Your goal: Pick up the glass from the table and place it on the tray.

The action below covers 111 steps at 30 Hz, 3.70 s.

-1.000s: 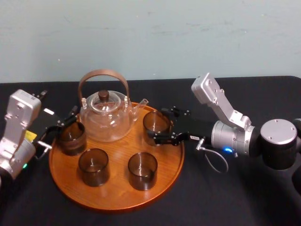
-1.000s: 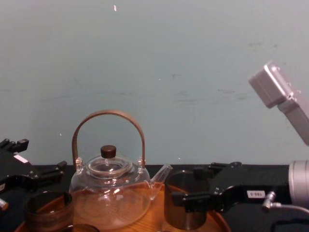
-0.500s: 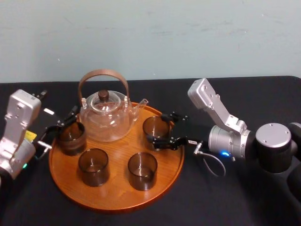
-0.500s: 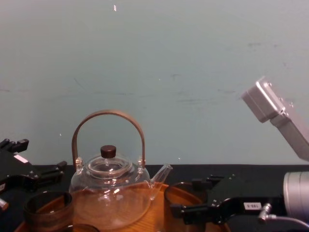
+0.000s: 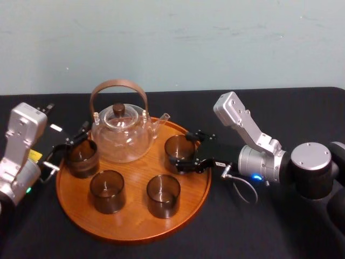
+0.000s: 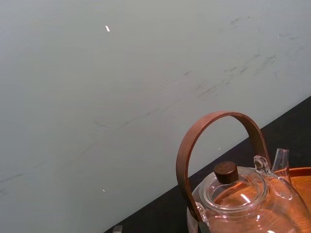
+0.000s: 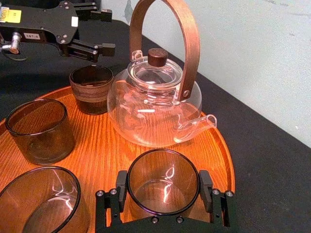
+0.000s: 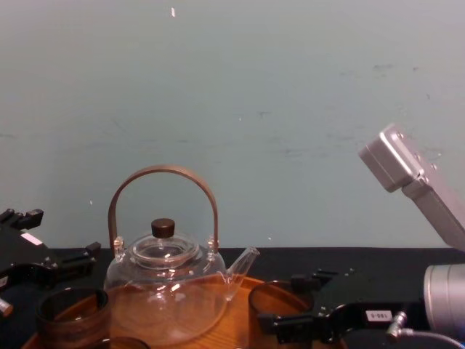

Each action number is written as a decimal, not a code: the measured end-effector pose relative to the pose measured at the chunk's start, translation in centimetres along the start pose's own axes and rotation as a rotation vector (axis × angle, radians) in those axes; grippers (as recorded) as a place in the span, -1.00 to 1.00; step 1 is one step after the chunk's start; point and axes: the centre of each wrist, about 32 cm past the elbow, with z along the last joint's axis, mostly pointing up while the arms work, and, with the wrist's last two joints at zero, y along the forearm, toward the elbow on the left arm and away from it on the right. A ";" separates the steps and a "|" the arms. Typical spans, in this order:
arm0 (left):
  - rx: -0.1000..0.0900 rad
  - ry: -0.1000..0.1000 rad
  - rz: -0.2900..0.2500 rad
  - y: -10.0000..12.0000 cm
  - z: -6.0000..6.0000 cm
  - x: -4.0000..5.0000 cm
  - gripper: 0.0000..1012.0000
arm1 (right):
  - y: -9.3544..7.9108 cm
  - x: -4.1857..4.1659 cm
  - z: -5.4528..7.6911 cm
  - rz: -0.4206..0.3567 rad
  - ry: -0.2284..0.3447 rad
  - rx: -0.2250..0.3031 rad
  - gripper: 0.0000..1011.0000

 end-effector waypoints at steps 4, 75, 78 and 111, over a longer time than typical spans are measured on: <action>0.000 0.000 0.000 0.0 0.0 0.00 0.98 | 0.0 0.01 0.0 0.000 0.001 0.000 0.78; 0.000 0.000 0.000 0.0 0.0 0.00 0.98 | -11.2 -0.35 -1.6 -0.280 0.061 0.138 0.98; 0.000 0.000 0.000 0.0 0.0 0.00 0.98 | -11.1 -0.61 -1.9 -0.359 0.056 0.172 0.98; 0.000 0.000 0.000 0.0 0.0 0.00 0.98 | -8.2 -2.69 -6.4 -0.521 0.134 0.192 0.98</action>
